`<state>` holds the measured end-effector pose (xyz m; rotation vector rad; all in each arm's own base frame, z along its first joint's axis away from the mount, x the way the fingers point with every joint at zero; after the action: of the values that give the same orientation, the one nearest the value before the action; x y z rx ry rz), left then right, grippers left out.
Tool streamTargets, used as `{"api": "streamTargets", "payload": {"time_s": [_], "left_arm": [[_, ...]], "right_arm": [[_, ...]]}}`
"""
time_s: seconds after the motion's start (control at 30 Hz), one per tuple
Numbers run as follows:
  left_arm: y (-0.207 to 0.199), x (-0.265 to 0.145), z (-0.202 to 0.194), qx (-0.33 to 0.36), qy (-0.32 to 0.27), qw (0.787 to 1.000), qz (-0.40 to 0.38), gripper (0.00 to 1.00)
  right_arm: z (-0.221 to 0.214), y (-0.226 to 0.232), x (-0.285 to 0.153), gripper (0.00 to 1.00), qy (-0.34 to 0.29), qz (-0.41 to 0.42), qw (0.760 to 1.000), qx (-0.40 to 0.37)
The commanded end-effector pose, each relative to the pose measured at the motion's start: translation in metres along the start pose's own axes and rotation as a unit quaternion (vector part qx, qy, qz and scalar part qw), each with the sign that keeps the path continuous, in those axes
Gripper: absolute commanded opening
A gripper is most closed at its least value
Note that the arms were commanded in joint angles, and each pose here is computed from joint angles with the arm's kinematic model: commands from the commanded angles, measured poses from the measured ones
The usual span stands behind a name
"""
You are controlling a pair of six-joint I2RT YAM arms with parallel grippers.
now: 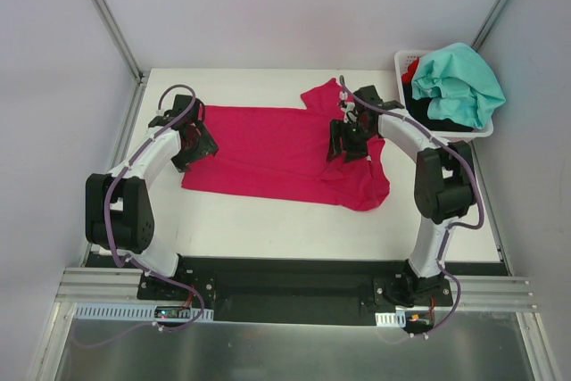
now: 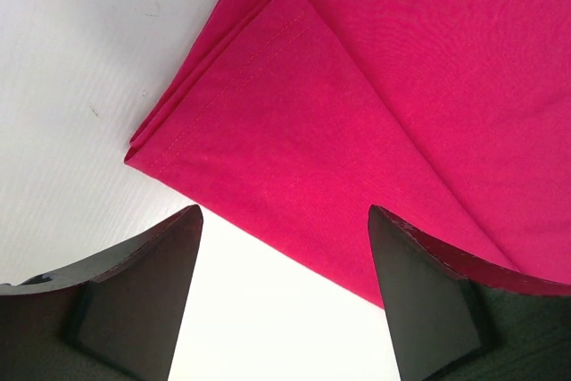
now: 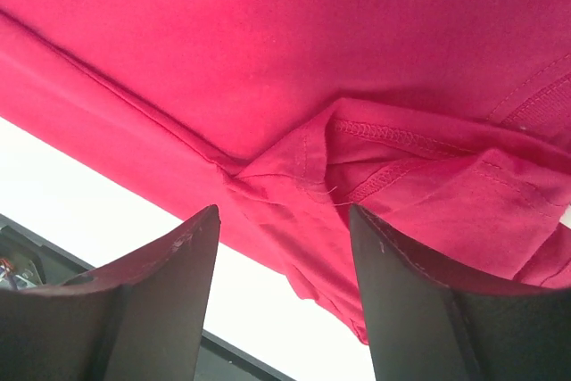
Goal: Fold and stack the t-shirts
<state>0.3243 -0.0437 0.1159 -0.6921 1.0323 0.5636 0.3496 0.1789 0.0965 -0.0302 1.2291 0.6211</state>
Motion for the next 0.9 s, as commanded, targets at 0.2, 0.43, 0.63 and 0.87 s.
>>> {"api": "streamTargets", "payload": {"time_s": [0.2, 0.43, 0.63, 0.87], "left_arm": [[-0.003, -0.012, 0.003, 0.009, -0.008, 1.000, -0.005, 0.75], [-0.002, -0.011, 0.003, 0.009, -0.007, 1.000, -0.004, 0.75], [-0.002, -0.012, 0.003, 0.010, -0.008, 1.000, -0.005, 0.75], [-0.001, -0.012, 0.003, 0.010, -0.010, 1.000, -0.002, 0.75]], "right_arm": [[-0.021, 0.010, 0.008, 0.64, 0.021, 0.035, 0.999, 0.004], [-0.025, 0.009, 0.017, 0.64, 0.025, 0.048, 0.998, -0.004], [-0.025, 0.012, 0.025, 0.64, 0.024, 0.076, 0.997, -0.006], [-0.023, 0.011, 0.032, 0.64, 0.028, 0.098, 0.995, 0.001]]}}
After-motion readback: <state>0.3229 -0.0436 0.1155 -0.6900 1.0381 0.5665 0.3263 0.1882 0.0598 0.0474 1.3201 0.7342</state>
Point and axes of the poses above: each gripper's point midway between its finger pads, its own x axis out along the fingers, its own y axis along the line the jaws close on, z = x × y, the point moved 3 cm from there along -x, back along the fingers, and after that the axes turned 15 degrees about -x, right-handed, at the moved point
